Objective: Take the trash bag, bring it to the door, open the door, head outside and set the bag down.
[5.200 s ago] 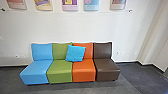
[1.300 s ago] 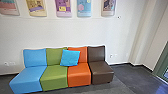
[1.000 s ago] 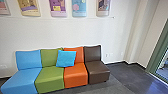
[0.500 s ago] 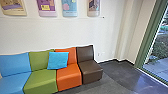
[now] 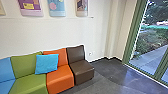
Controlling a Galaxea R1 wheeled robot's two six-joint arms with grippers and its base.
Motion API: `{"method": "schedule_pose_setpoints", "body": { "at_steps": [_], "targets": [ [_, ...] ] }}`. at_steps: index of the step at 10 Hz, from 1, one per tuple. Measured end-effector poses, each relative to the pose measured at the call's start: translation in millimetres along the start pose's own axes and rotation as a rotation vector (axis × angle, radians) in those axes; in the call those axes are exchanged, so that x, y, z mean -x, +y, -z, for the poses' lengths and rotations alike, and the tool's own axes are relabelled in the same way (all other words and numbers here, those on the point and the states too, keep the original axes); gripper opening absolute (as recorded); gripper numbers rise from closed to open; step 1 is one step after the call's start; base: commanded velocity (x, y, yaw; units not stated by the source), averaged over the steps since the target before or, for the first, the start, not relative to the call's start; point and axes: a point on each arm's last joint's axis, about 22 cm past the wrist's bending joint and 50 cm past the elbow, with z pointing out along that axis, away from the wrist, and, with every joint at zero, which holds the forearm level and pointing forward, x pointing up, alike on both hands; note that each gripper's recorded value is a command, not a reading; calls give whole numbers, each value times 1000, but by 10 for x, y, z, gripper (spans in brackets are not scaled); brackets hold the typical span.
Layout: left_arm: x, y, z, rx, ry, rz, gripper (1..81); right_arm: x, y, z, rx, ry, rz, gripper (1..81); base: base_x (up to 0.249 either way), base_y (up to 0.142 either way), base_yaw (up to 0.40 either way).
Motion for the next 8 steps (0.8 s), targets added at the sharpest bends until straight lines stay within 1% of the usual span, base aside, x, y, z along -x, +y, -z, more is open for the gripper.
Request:
{"method": "schedule_pose_setpoints", "body": {
  "at_steps": [4,6,7,8],
  "targets": [
    [5,-8,0,-2,1,0,10,2,-21,-25,5,1,1,811,0,0,-292],
    [-47,-30,2,-12,22,0,10,1,-19,-58,21,5,13,811,0,0,-293],
    [-42,-31,1,-12,23,0,10,-9,7,-67,33,9,19,811,0,0,-294],
    [-60,-50,1,-20,35,1,10,-13,30,-71,42,11,23,811,0,0,-294]
  ]
}}
